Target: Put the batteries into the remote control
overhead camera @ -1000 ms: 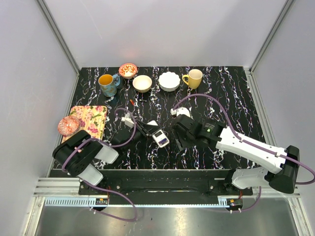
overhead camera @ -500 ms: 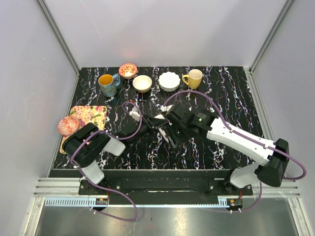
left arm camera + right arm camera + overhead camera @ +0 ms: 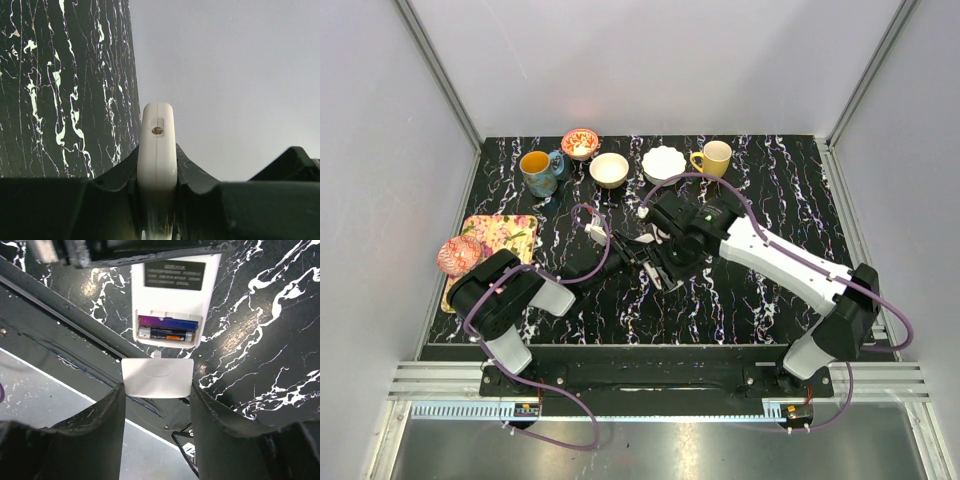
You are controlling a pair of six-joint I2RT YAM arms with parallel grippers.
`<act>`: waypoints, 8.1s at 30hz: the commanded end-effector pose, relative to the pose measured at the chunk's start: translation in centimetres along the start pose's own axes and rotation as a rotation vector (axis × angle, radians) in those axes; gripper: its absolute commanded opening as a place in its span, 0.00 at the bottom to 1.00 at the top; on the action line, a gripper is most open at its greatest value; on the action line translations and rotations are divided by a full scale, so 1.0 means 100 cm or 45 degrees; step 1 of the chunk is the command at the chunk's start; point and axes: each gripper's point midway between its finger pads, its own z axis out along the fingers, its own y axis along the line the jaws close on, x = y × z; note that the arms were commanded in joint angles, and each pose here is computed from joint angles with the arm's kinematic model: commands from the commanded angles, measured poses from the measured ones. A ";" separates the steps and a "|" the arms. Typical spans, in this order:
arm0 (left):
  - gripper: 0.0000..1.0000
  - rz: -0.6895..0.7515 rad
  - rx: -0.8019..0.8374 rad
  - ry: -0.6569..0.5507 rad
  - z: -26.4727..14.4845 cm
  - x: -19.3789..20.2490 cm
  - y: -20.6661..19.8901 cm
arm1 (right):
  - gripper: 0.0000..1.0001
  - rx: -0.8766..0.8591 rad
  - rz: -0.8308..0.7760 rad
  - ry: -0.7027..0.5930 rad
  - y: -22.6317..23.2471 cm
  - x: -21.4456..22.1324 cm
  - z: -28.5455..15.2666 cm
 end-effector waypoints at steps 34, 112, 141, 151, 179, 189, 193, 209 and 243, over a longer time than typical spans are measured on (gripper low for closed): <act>0.00 0.004 0.500 -0.105 -0.013 -0.016 -0.095 | 0.00 0.020 0.012 0.009 -0.018 -0.033 0.026; 0.00 -0.002 0.509 -0.087 -0.010 -0.012 -0.098 | 0.63 0.040 0.065 0.007 -0.019 -0.031 0.020; 0.00 -0.008 0.528 -0.084 -0.014 -0.013 -0.104 | 0.86 -0.057 0.383 -0.493 -0.047 -0.090 -0.050; 0.00 -0.054 0.597 -0.065 -0.030 -0.012 -0.126 | 0.89 -0.394 0.662 -0.735 -0.058 -0.077 -0.057; 0.00 -0.053 0.719 -0.095 -0.047 -0.017 -0.162 | 0.79 -0.443 0.823 -0.668 -0.067 -0.003 -0.023; 0.00 -0.050 0.723 -0.079 -0.043 -0.016 -0.163 | 0.79 -0.478 0.802 -0.634 -0.062 -0.011 -0.021; 0.00 -0.051 0.717 -0.079 -0.041 -0.016 -0.162 | 0.79 -0.491 0.793 -0.628 -0.060 -0.014 -0.023; 0.00 -0.056 0.713 -0.071 -0.033 -0.015 -0.161 | 0.79 -0.511 0.762 -0.599 -0.052 -0.013 -0.025; 0.00 -0.077 0.712 -0.022 -0.037 -0.006 -0.161 | 0.81 -0.447 0.769 -0.592 -0.059 -0.024 -0.024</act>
